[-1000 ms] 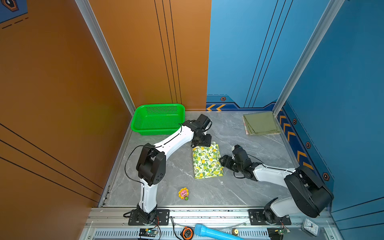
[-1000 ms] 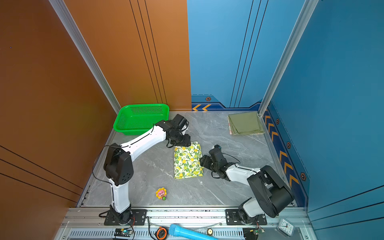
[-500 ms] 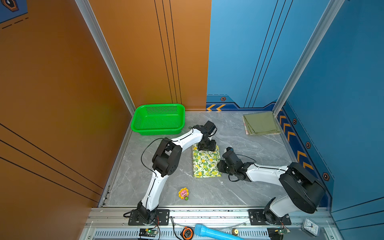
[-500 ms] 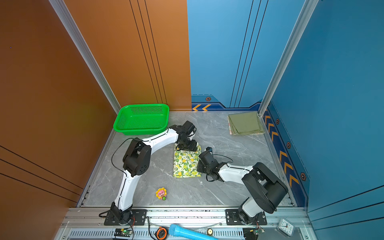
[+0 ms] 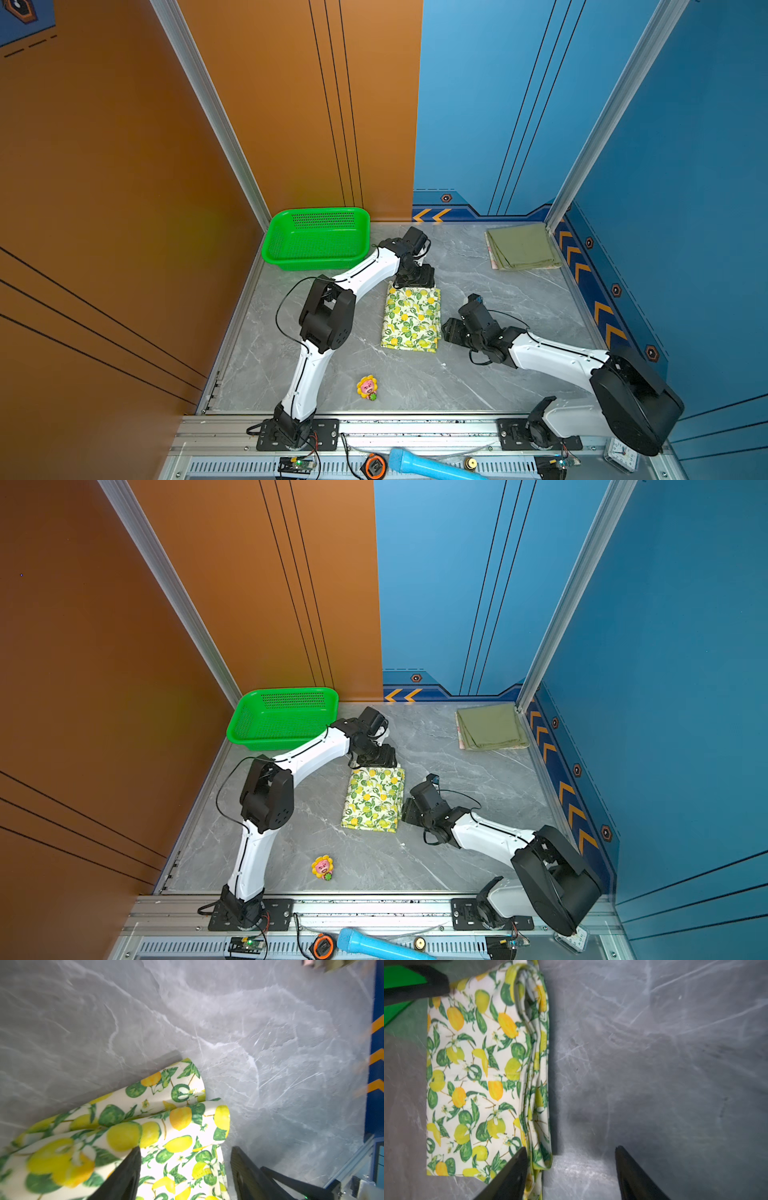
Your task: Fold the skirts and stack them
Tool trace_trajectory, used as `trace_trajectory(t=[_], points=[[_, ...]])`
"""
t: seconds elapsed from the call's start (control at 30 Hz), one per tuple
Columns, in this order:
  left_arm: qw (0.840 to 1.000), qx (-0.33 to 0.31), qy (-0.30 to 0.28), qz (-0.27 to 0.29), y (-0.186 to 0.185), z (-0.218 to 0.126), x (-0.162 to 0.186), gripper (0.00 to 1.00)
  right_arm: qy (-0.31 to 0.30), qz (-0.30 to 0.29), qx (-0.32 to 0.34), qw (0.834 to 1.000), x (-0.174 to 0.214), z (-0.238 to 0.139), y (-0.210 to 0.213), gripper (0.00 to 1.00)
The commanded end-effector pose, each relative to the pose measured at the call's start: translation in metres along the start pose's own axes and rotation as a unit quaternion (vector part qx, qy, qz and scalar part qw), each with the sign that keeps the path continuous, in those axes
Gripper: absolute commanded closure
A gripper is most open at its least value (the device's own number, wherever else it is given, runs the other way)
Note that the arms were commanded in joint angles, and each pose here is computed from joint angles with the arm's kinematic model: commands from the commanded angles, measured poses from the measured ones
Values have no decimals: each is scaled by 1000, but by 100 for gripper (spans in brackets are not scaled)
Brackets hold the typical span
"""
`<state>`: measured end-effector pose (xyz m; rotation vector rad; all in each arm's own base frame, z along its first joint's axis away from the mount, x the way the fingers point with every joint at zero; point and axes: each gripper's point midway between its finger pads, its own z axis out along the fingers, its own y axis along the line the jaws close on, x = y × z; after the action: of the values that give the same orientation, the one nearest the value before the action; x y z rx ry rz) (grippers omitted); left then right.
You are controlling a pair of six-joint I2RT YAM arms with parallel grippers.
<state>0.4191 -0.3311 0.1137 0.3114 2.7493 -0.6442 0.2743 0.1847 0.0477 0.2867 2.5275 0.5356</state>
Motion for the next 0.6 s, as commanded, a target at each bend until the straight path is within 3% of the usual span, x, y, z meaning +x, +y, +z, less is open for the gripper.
trace_trajectory(t=[0.0, 0.3, 0.57], points=[[999, 12, -41, 13, -6, -55, -9, 30, 25, -3, -3, 1000, -3, 0, 3, 27], [997, -78, -4, 5, 53, -52, 45, 30, 69, 21, -37, 997, -7, 32, 31, 27], [990, -137, 31, 16, 80, -34, 77, 30, 88, 52, -26, 994, 5, 56, 29, 29]])
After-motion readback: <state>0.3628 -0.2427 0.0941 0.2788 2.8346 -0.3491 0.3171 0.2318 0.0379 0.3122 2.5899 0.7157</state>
